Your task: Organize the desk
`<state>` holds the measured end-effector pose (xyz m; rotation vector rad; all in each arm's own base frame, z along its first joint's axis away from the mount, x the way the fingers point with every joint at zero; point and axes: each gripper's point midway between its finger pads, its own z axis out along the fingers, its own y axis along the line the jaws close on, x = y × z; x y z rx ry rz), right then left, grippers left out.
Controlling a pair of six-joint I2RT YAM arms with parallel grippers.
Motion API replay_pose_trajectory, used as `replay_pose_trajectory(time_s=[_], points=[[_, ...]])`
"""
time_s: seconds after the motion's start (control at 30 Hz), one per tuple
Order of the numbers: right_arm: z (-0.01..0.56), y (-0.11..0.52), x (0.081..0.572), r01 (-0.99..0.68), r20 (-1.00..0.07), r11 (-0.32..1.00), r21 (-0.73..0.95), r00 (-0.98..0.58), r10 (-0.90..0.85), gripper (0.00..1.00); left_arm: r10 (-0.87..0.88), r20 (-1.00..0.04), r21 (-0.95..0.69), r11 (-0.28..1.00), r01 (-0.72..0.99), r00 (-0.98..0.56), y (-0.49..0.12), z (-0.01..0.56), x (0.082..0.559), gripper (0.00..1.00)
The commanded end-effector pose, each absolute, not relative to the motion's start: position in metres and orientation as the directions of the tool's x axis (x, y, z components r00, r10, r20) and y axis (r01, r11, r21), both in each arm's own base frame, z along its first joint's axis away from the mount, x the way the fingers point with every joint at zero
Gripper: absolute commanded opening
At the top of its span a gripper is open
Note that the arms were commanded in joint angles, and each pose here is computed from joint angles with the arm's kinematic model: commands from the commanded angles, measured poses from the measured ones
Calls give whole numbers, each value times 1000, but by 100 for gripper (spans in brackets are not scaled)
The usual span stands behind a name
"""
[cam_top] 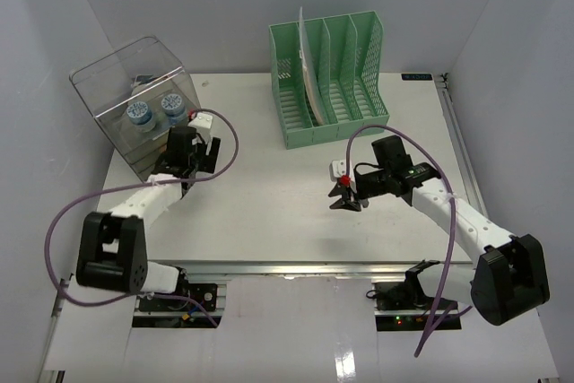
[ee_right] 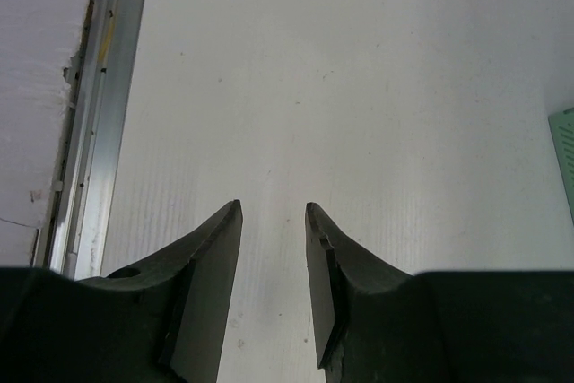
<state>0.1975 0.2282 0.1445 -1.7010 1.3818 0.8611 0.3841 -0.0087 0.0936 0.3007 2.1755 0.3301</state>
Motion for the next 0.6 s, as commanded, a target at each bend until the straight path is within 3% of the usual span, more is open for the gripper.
replay_pose_trajectory(time_s=[0.0,0.1,0.23,0.4,0.5,0.57], points=[[152,224,209,-988,-879,-55,-146,155,-451,42,94,-901,-39,955,294,-424,-83,163,356,98],[155,219,215,-989,-883,-19,-150,142,-446,44,30,-932,-153,872,464,-363,-118,192,323,98],[155,212,220,-990,-890,34,-140,111,-442,51,7,-960,-169,782,600,-280,-137,218,284,98],[155,198,244,-973,-899,207,-107,6,-437,69,-3,-977,-148,735,662,-215,-142,222,250,98],[155,185,258,-948,-902,315,-36,-105,-419,90,-23,-982,-144,727,671,-187,-142,225,242,98],[159,170,270,-924,-905,382,-18,-148,-400,90,-19,-985,-130,741,659,-174,-139,228,243,98]])
